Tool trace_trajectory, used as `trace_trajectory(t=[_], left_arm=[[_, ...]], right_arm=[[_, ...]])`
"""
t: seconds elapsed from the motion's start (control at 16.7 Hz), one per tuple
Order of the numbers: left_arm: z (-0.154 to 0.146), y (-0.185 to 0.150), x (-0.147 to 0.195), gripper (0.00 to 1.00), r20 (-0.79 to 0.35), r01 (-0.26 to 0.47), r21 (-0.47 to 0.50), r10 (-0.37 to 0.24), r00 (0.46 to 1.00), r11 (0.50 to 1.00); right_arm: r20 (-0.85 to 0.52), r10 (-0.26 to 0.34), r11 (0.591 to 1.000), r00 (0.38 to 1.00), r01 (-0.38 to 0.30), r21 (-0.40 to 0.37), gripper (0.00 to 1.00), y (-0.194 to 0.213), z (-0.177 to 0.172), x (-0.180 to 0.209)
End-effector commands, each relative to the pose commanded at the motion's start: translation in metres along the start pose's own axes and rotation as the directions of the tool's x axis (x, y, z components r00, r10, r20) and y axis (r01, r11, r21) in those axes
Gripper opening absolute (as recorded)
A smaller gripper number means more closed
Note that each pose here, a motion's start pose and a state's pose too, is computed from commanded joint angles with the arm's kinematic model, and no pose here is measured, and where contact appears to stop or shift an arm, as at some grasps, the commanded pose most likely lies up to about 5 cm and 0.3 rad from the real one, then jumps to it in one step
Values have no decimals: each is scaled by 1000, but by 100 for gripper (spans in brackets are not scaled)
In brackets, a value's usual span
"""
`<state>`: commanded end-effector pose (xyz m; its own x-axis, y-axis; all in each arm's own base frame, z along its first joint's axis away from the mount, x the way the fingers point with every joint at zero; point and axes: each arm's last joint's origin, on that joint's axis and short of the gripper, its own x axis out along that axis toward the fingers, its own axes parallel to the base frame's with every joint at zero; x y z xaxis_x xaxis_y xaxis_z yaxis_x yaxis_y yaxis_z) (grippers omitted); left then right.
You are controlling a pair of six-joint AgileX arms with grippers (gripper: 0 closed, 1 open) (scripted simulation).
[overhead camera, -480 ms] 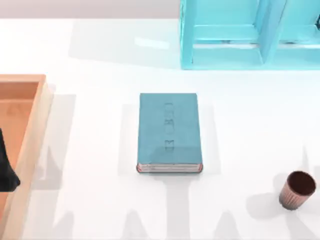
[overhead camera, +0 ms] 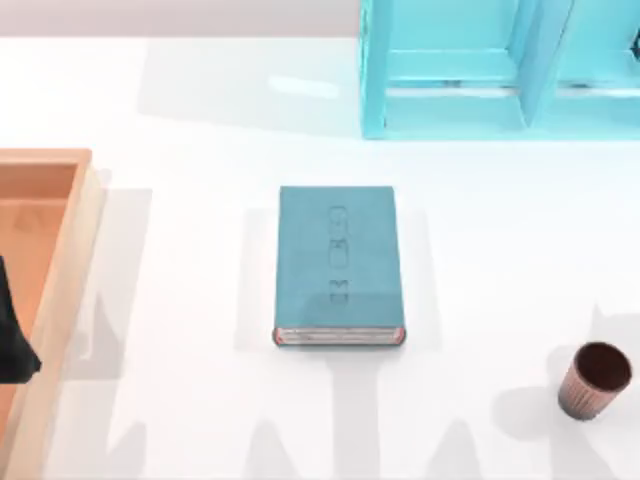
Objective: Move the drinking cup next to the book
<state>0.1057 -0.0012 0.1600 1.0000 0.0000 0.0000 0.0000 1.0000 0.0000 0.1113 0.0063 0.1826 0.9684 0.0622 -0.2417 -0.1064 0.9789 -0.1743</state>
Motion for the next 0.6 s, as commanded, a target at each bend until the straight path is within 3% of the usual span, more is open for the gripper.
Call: trace_trajectory(t=[0.18,0.3,0.42,0.6], left_arm=[[0,0,0,100,0,0,0,0,1000,1000],[0,0,0,100,0,0,0,0,1000,1000],[0,0,0,100,0,0,0,0,1000,1000],[0,0,0,100,0,0,0,0,1000,1000]], right_arm=[[-235,100,974,967,-143,-174,100,4,22,8],[-388,160,918,907,-282,-280,100,9,39,15],[-535,207,824,819,-440,-356,100,15,55,26],[-717,241,630,654,-667,-398,100,28,77,46]])
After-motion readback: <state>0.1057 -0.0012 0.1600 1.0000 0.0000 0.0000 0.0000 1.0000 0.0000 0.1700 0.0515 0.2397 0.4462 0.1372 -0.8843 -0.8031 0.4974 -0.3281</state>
